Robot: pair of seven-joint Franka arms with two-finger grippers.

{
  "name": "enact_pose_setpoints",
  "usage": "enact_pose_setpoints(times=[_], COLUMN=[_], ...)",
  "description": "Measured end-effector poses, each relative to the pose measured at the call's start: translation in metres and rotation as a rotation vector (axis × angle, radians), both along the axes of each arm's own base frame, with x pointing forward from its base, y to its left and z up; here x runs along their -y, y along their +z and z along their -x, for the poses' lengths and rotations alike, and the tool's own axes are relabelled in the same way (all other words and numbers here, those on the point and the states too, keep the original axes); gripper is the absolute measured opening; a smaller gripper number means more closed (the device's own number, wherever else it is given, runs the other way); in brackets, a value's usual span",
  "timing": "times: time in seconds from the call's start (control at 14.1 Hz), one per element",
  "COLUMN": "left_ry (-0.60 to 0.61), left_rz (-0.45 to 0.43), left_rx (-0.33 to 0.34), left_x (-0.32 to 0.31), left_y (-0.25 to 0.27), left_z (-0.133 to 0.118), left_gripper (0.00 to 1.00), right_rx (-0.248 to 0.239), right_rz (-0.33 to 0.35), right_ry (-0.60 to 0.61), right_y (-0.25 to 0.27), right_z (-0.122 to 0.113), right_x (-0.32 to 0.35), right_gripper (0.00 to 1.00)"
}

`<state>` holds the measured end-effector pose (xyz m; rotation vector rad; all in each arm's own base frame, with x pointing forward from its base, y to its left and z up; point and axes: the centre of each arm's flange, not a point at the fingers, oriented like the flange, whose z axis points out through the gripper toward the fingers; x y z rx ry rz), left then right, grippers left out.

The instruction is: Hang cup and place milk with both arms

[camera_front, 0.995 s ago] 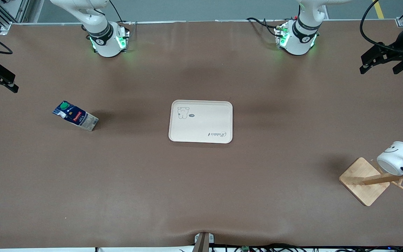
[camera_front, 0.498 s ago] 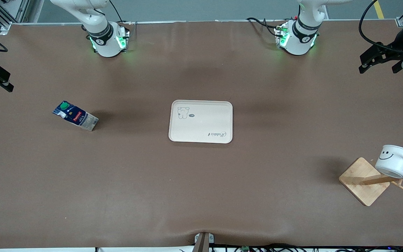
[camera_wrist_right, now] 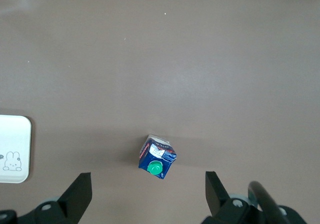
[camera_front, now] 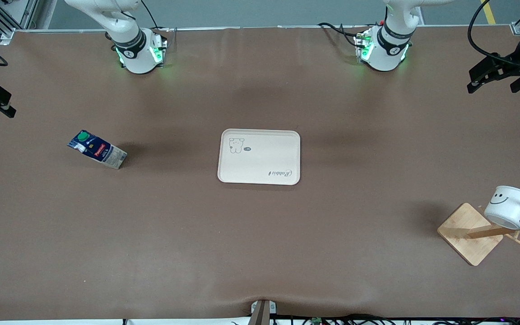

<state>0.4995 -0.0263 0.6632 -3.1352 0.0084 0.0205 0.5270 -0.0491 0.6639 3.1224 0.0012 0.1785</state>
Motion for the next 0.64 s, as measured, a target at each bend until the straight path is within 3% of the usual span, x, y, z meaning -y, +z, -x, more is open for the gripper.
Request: enact_pose_setpoints(times=[0.64], left_ry=[0.000], left_rz=[0.000], left_rx=[-0.011], left_x=[-0.0001], left_y=[-0.0015], left_z=[-0.0019], left_gripper=[1.00], right_rx=[0.000], right_rz=[-0.002], right_ry=[-0.015], right_y=[0.0012], right_z=[0.0003], right_x=[0.0001], right_gripper=[1.00])
